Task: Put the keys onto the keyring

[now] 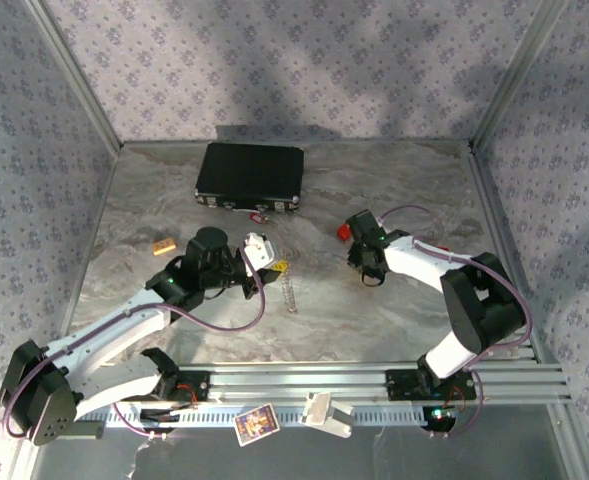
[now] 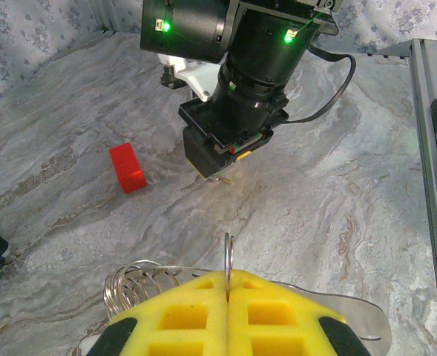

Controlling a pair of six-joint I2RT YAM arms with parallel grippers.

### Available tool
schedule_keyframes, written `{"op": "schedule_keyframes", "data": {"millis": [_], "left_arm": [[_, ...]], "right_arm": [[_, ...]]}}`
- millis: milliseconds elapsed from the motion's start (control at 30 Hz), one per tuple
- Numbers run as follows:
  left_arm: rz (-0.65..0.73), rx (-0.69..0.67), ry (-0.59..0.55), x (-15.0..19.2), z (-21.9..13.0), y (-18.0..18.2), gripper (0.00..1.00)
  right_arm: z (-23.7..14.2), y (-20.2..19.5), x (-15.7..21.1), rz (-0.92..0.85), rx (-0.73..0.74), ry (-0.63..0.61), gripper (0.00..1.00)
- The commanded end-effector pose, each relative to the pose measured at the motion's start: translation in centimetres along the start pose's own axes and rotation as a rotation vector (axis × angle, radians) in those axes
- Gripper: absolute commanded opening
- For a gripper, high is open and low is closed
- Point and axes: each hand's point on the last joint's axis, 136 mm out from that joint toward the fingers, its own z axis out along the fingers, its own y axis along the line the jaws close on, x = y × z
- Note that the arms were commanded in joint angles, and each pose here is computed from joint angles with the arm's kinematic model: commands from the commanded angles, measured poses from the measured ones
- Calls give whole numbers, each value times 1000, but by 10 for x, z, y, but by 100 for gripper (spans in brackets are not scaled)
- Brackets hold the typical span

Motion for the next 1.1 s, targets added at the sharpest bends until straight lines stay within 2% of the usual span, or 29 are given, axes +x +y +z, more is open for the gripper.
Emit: {"op": "schedule_keyframes", "data": {"millis": [0, 233, 467, 600, 1067], "left_arm": [[40, 26, -59, -16, -5, -7, 0], [43, 26, -57, -16, -5, -7, 0], [42, 27, -55, -16, -5, -7, 0], [42, 30, -53, -15, -5, -8, 0], [41, 41, -54, -16, -5, -10, 0]], "right_arm": [[3, -3, 3, -11, 52, 11, 29], [5, 0, 6, -37, 85, 7, 27], [-1, -6, 3, -78, 156, -31, 35], [-2, -8, 3, -100, 175, -33, 36], [12, -2, 7, -107, 160, 5, 27]]}}
